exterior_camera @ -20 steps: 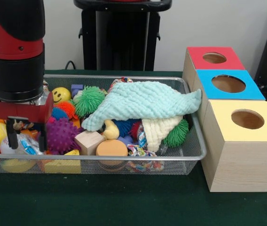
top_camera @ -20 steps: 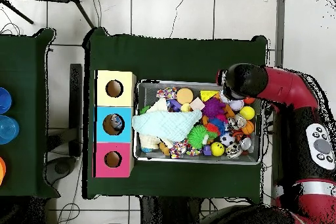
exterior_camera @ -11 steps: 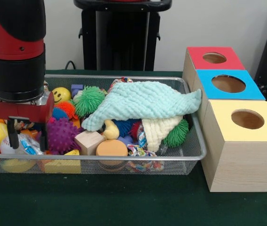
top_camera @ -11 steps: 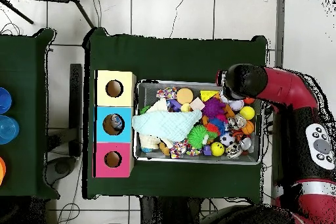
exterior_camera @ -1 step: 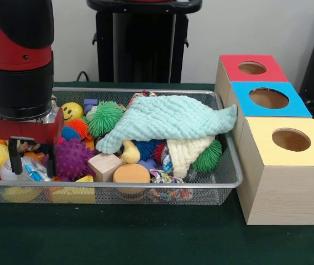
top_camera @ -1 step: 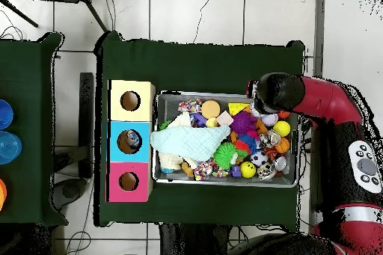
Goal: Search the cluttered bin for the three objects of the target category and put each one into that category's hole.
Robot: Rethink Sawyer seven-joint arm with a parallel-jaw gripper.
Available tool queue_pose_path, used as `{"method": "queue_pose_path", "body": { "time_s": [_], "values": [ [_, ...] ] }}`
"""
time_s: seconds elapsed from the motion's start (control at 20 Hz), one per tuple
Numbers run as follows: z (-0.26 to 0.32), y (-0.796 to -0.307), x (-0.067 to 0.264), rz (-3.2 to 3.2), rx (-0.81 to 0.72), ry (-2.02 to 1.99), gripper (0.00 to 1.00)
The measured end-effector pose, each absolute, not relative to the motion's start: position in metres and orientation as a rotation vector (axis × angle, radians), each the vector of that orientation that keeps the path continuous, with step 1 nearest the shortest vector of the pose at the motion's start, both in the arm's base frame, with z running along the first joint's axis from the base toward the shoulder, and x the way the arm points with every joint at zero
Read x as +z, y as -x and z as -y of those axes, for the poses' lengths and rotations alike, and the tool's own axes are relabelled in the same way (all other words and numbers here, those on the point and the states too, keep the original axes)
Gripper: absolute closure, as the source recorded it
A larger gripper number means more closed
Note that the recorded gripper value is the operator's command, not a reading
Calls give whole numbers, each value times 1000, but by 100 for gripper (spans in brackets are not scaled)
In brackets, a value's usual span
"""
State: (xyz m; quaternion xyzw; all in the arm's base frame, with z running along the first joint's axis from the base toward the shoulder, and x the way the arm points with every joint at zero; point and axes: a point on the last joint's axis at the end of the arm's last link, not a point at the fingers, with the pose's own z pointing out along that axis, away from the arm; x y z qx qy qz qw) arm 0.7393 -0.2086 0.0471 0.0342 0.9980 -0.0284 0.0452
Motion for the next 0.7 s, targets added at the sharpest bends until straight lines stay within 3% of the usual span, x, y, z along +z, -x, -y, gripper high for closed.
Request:
{"method": "queue_pose_path", "body": {
  "time_s": [0.7],
  "values": [
    [212, -738, 50, -3046, -90, -110, 0]
  ]
}}
